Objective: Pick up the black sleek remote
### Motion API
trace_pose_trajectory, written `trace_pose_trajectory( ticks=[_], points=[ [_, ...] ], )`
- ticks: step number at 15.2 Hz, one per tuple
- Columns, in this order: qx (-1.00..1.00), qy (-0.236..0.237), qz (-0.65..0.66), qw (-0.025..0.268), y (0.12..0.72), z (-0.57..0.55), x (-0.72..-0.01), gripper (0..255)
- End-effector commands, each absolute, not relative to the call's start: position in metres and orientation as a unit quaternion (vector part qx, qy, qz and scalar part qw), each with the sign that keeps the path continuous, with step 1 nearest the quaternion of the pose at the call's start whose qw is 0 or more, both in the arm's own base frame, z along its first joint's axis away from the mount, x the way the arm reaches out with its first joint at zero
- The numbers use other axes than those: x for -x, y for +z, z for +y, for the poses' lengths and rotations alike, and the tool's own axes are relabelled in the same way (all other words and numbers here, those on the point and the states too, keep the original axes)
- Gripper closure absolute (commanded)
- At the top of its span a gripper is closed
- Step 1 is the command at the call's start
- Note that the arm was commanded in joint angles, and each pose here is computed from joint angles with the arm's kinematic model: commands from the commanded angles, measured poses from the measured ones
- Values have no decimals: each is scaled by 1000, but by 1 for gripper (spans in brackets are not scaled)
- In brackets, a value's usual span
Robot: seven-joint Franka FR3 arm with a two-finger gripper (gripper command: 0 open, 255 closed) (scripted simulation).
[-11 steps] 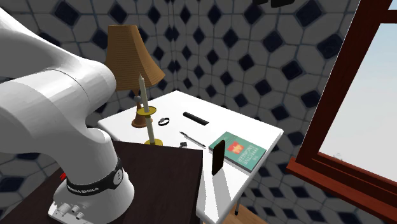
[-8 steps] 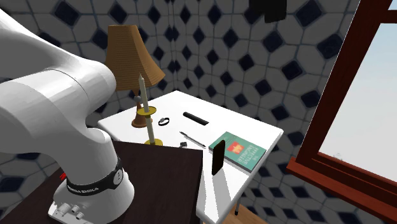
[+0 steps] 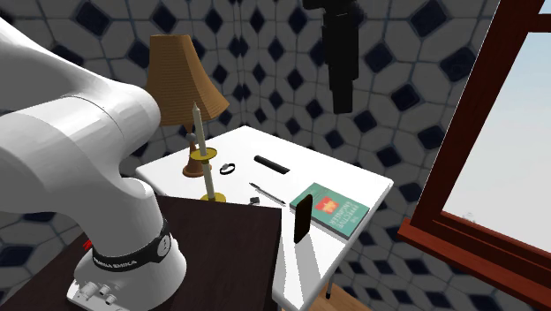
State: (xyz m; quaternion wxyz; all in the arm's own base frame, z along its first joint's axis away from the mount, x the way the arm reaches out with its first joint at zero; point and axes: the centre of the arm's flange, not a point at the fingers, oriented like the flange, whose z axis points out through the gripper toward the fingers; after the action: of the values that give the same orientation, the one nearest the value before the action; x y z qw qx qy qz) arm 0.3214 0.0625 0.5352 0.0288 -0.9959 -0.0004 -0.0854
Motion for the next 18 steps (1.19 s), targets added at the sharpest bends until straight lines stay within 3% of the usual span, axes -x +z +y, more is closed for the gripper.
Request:
trace_pose_trajectory(
  ticks=[1, 18],
  points=[
    [996, -81, 10, 26, 514, 76, -321, 0],
    [995, -38, 88, 1, 318, 189, -313, 0]
  ],
)
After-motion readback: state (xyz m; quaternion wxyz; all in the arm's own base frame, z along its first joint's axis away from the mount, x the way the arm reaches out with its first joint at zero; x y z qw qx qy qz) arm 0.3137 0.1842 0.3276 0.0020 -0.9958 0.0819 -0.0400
